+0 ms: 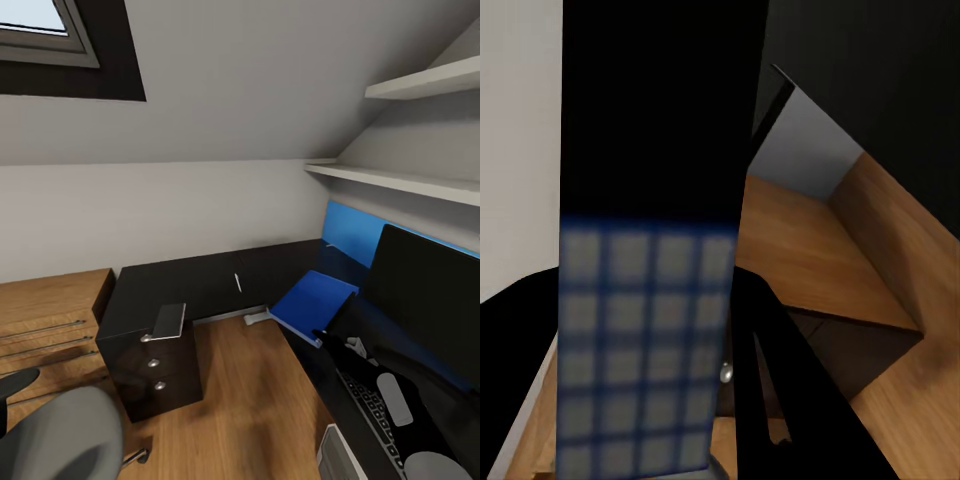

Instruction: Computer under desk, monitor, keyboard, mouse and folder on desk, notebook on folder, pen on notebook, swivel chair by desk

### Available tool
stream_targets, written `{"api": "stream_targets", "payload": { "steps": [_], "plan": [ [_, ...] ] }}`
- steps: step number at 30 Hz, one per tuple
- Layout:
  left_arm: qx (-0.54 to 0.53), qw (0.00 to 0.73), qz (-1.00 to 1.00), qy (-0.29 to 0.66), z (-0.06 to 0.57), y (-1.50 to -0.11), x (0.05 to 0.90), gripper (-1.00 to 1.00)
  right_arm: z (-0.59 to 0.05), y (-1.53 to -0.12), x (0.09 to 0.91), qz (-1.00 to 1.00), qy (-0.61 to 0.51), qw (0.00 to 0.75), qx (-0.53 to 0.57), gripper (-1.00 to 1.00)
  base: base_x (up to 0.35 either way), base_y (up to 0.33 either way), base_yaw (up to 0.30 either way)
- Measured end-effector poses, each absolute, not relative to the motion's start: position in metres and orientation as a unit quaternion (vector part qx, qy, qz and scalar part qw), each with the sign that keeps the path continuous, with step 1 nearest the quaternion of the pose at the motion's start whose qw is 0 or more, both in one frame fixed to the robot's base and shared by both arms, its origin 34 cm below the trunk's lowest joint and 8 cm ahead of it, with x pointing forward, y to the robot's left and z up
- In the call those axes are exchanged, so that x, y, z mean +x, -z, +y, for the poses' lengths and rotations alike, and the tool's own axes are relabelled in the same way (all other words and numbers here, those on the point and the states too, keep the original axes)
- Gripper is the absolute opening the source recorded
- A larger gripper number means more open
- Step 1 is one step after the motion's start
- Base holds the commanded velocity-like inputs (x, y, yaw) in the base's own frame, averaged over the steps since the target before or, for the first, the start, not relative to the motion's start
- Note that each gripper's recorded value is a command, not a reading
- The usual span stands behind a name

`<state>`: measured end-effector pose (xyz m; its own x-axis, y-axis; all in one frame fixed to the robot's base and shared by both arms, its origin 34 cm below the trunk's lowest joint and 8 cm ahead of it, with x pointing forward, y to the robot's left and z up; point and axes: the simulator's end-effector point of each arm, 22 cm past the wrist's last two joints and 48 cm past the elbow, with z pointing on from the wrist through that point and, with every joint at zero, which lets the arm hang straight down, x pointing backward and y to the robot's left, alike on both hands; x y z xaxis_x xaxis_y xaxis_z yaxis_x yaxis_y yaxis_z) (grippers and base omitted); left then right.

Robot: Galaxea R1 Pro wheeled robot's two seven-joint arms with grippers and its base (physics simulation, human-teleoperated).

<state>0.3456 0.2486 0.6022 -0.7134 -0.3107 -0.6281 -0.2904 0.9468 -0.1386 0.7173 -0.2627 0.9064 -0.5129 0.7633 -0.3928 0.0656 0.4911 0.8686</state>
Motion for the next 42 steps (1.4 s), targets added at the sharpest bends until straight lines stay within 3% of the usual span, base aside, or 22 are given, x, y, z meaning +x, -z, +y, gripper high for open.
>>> {"api": "stream_targets", "payload": {
  "steps": [12,26,42],
  "plan": [
    [-0.163,0.342,0.925,0.015,0.249,-0.602,0.346,1.0,-0.262,-0.906,0.717,0.76,-0.424,0.41,0.273,-1.0,0.151,0.0,-0.001],
    [-0.165,0.342,0.925,0.012,0.25,-0.596,0.347,1.0,-0.299,-0.883,0.712,0.736,-0.42,0.41,0.339,-1.0,0.008,0.0,0.0],
    [-0.165,0.343,0.925,0.012,0.25,-0.575,0.349,1.0,-0.3,-0.856,0.713,0.734,-0.418,0.405,0.349,-1.0,0.0,0.0,0.0]
  ]
}}
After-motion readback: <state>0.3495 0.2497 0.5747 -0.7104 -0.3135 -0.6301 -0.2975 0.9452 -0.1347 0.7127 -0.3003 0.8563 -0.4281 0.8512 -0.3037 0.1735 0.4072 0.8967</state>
